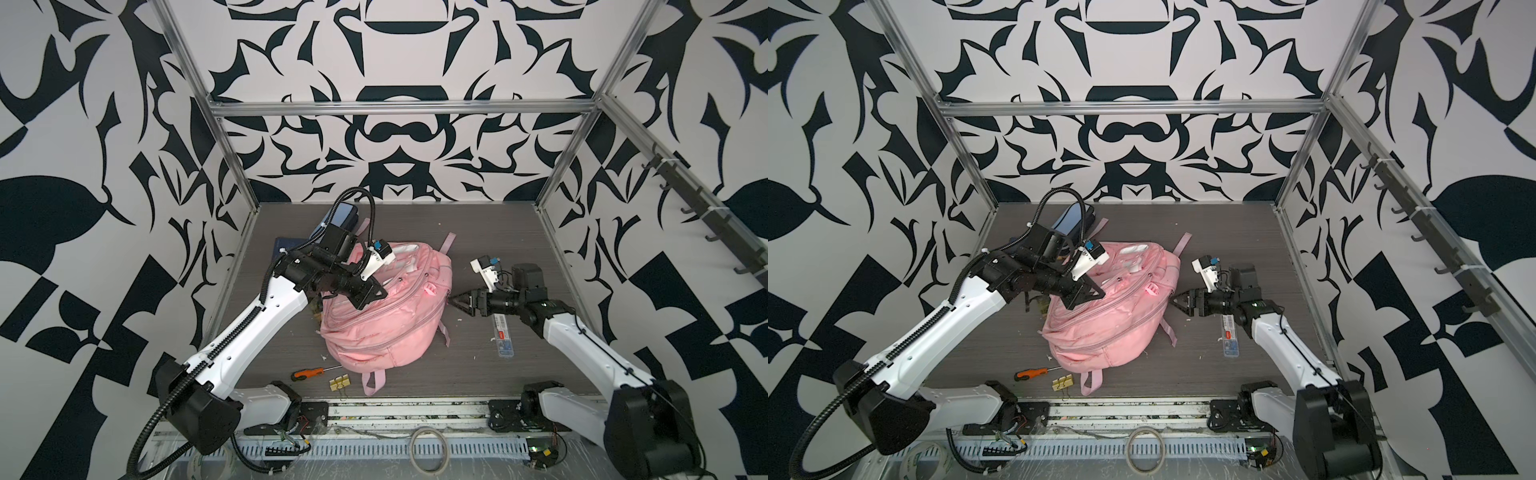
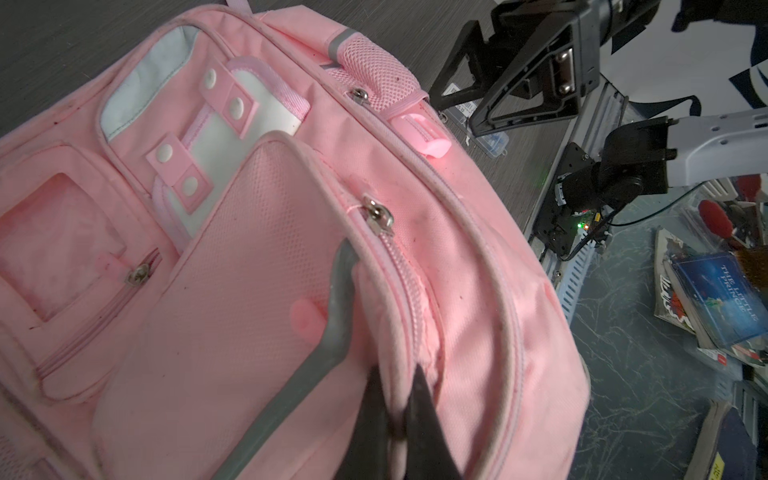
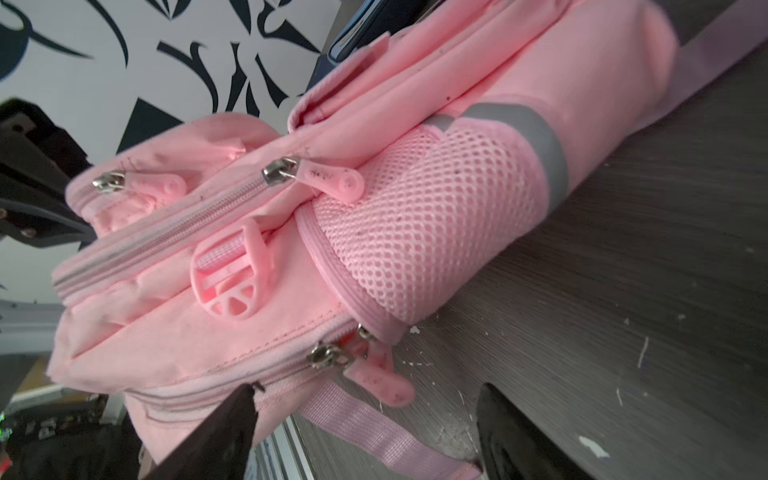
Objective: Pack the student bag
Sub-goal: 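Pinch the side zipper pull with the right gripper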
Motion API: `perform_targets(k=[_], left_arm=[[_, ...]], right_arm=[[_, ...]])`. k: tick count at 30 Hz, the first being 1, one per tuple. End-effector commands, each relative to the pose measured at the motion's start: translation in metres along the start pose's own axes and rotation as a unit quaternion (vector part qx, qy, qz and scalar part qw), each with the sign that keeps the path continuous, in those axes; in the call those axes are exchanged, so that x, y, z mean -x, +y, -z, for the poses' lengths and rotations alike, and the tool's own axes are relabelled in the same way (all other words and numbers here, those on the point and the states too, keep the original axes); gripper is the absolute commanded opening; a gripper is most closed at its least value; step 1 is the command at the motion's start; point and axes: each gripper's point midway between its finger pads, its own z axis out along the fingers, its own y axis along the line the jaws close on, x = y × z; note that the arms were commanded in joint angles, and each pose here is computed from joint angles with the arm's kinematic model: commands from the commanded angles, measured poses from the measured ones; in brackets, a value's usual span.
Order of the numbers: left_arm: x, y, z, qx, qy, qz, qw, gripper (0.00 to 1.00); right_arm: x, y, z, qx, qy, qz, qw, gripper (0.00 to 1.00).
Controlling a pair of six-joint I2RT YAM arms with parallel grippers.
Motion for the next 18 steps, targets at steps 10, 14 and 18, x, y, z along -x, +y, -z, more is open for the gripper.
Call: perform_targets(k=[10, 14, 18], left_arm=[[0.017, -0.024, 0.016, -0.051, -0.037, -0.02, 0.998, 0.0], [0.017, -0.026, 0.017, -0.057, -0.039, -0.021, 0.997, 0.0], [0.019, -0.027, 0.019, -0.061, -0.046, -0.02, 0.997, 0.0]], right_arm=[[0.007, 0.027, 0.001, 0.067, 0.051, 0.078, 0.993, 0.67], [0.0, 0.024, 0.001, 0.057, 0.055, 0.077, 0.994, 0.78], [-0.005, 0.023, -0.001, 0.063, 0.055, 0.067, 0.994, 0.81]])
